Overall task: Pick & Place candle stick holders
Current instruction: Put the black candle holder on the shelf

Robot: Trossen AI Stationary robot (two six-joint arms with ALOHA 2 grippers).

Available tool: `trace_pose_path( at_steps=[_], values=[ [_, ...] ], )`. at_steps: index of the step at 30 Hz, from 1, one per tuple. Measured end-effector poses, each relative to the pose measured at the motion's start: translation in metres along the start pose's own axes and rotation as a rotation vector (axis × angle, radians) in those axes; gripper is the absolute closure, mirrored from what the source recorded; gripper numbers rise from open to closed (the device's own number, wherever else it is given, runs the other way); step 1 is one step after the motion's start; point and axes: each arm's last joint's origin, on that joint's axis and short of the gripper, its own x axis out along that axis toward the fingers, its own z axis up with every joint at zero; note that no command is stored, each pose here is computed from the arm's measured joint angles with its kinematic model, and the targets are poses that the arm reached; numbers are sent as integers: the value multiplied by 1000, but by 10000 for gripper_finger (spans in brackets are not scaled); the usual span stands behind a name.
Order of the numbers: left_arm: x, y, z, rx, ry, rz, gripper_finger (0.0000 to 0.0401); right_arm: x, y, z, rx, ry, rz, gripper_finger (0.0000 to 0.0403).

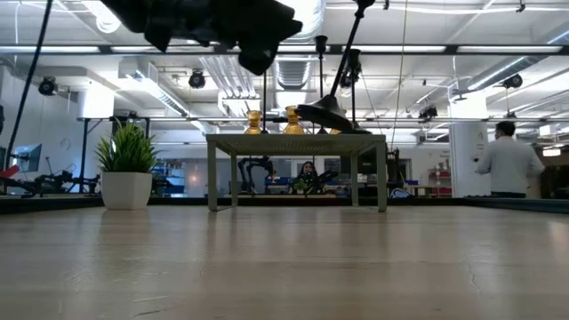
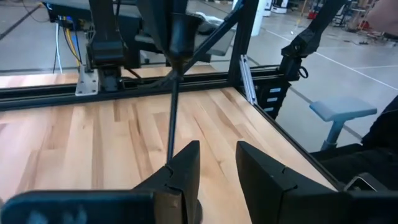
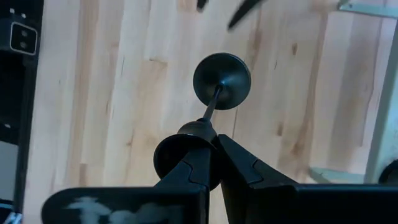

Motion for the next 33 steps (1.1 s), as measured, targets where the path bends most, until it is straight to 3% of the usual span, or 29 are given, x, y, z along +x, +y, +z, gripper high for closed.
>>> trace_pose_path(
  at_steps=[17, 33],
  values=[
    [46, 21, 13, 27, 21, 0, 293, -2, 0, 2, -42, -2, 0, 392],
    [54, 25, 20, 32, 8, -2, 293, -2, 0, 3, -49, -18, -1, 392]
  ],
)
